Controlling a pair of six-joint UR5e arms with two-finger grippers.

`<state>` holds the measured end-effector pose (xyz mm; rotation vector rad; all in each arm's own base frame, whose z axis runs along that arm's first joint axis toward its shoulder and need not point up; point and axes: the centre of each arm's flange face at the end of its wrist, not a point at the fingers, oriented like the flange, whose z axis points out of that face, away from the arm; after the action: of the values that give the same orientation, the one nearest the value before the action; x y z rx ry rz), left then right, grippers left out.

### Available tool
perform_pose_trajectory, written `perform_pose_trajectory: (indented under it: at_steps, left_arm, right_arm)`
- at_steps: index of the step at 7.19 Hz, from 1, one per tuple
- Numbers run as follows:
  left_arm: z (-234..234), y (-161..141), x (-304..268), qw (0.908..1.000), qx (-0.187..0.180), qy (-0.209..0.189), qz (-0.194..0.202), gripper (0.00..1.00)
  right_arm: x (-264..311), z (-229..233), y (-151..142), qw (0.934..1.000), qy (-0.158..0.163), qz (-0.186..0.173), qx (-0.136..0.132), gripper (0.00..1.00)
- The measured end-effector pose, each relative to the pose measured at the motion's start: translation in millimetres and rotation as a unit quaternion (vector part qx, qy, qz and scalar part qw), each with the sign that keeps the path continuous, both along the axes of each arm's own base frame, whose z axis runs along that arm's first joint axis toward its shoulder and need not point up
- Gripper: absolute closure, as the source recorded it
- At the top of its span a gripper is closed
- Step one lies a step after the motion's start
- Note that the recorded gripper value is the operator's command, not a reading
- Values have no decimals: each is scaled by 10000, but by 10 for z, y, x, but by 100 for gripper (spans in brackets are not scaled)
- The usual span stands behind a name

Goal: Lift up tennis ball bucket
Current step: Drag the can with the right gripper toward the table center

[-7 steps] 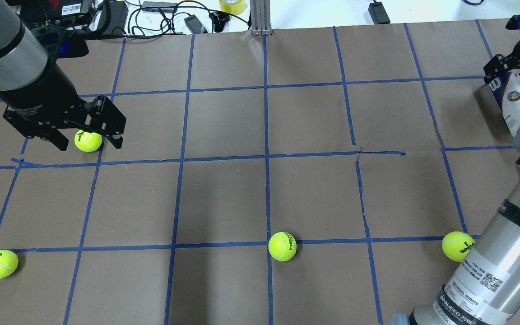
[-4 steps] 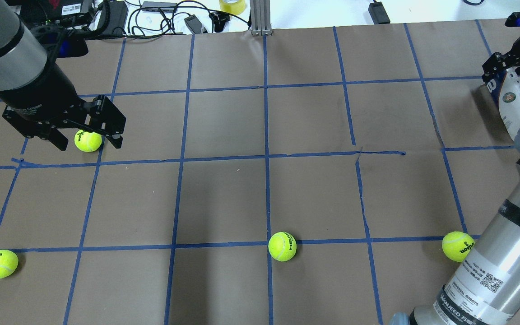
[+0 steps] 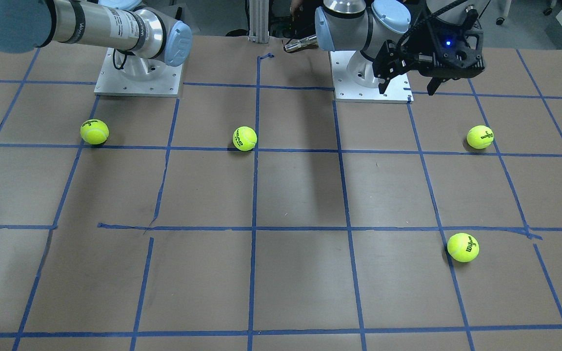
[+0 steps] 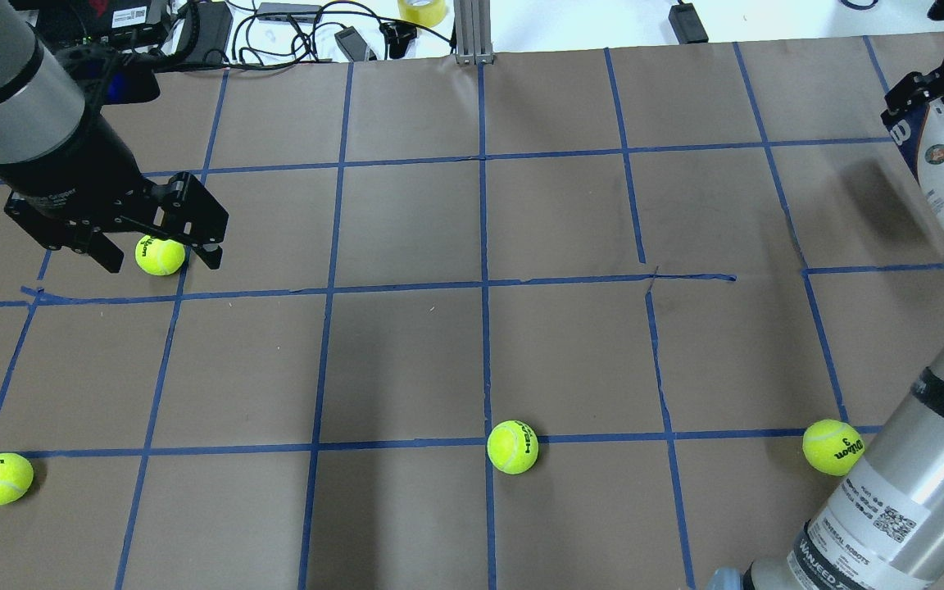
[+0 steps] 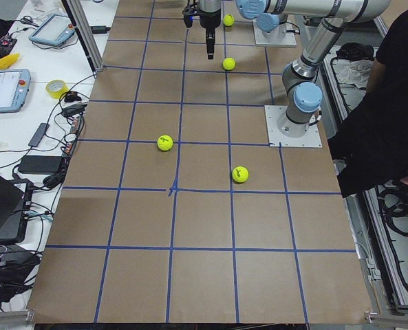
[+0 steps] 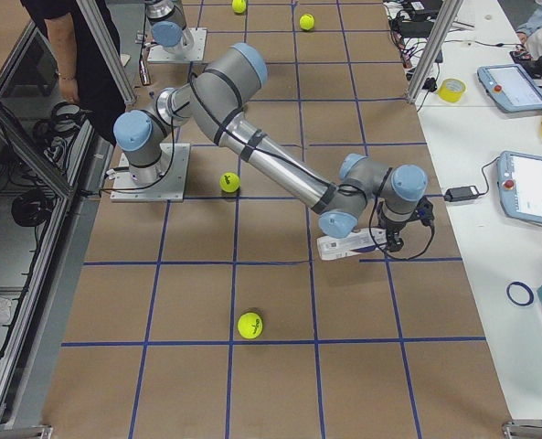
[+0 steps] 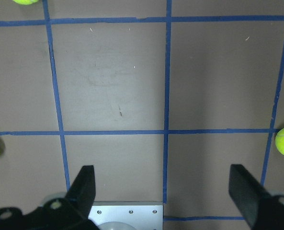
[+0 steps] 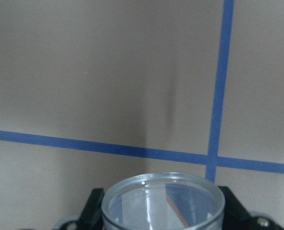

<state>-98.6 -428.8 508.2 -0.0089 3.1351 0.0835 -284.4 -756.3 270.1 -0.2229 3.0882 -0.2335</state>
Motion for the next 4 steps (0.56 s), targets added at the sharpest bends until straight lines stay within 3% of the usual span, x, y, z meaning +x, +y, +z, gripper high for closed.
perform_pose_trajectory:
  at_steps: [2, 4]
  left_arm:
    - [4, 1, -3, 10000, -10, 24, -24, 0]
    - [56, -19, 27, 10000, -71, -13, -19, 0]
  right_arm:
    - [1030, 651, -46, 9981, -148, 595, 24, 52]
    - [2331, 849, -7, 9894, -200, 1419, 236, 64]
